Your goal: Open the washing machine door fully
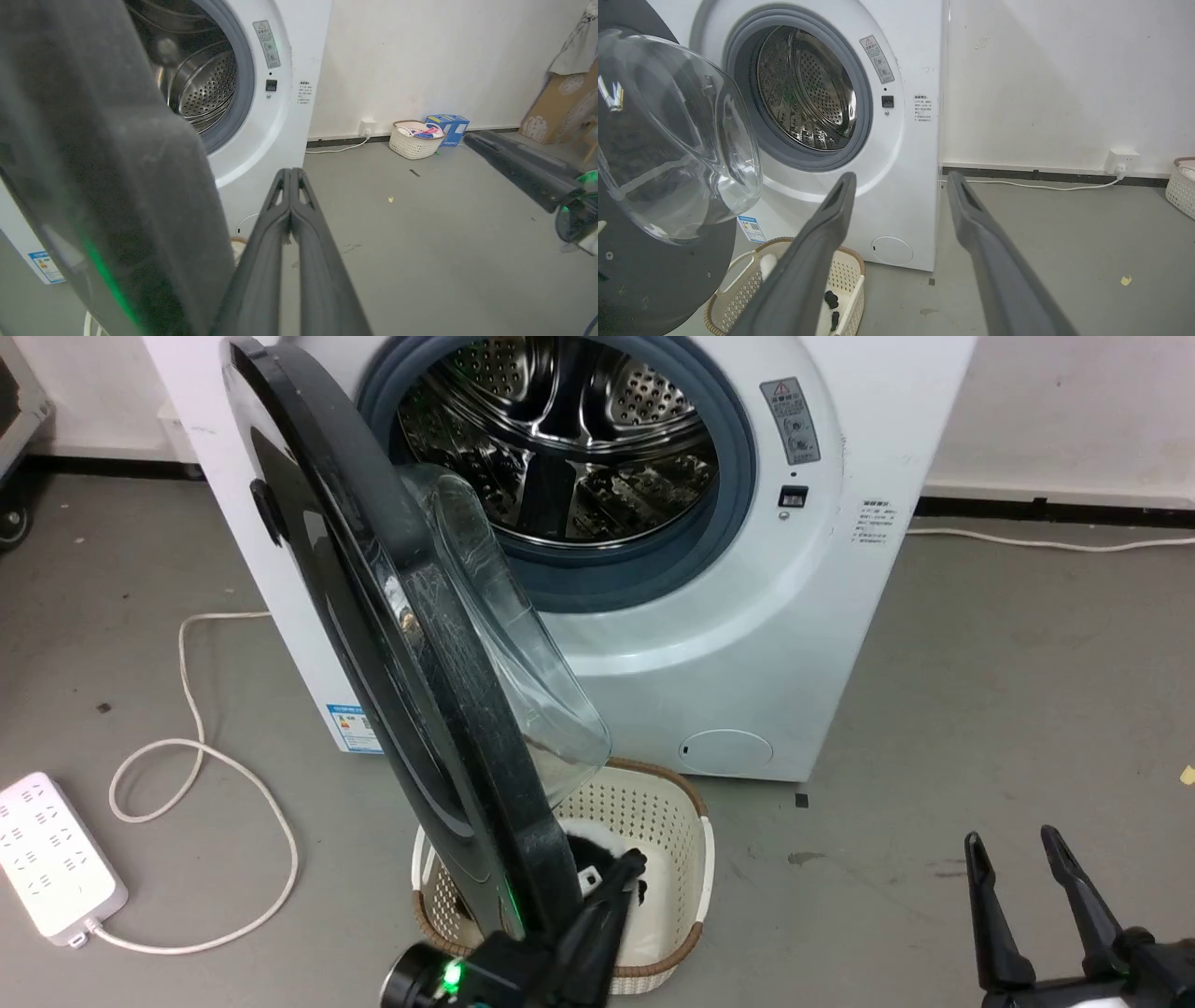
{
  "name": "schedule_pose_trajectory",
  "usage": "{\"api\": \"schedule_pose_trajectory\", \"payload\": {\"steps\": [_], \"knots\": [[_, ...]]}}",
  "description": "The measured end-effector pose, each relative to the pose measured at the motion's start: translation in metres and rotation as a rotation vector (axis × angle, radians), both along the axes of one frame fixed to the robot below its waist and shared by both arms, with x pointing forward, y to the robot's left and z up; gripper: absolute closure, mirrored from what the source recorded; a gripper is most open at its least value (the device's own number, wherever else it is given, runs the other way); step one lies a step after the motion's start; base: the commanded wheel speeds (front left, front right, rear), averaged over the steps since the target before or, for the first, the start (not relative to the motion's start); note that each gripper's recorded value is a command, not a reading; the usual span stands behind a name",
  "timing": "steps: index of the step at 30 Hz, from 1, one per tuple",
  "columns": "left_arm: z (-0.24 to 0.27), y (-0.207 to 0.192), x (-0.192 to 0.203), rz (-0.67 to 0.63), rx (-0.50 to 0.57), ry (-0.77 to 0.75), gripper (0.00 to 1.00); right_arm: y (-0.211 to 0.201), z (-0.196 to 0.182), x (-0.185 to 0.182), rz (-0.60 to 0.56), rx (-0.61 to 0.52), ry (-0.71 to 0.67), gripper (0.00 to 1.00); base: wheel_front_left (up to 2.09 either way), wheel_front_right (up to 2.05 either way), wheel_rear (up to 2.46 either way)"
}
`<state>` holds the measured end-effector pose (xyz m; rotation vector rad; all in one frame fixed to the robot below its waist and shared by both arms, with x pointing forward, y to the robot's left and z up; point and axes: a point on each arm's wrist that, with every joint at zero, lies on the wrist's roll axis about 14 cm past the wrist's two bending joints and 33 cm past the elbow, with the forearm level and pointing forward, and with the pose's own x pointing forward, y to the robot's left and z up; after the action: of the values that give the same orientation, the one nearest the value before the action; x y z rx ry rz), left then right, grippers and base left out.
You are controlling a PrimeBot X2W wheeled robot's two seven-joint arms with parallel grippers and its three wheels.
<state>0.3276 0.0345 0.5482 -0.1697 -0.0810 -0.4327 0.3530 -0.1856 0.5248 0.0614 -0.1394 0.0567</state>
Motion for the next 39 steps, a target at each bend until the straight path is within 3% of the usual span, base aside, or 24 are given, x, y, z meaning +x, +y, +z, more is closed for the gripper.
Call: {"api": "schedule_pose_trajectory", "payload": {"steps": [10,20,31,39], "knots": [[-0.036,0.028,0.004,0.123,-0.015,0.094,1.00,0.012,0.001,0.010,0.037,0.008,-0.004,0.00,0.00,0.00,0.00],[-0.037,0.073,-0.014,0.273,0.002,0.086,1.00,0.056,0.004,0.023,0.172,0.010,-0.011,0.00,0.00,0.00,0.00],[-0.037,0.184,-0.051,0.630,0.035,0.091,1.00,0.132,0.003,0.034,0.393,0.006,-0.006,0.00,0.00,0.00,0.00],[-0.035,0.264,-0.059,0.824,0.101,0.146,1.00,0.152,-0.018,0.045,0.447,-0.009,0.042,0.00,0.00,0.00,0.00]]}}
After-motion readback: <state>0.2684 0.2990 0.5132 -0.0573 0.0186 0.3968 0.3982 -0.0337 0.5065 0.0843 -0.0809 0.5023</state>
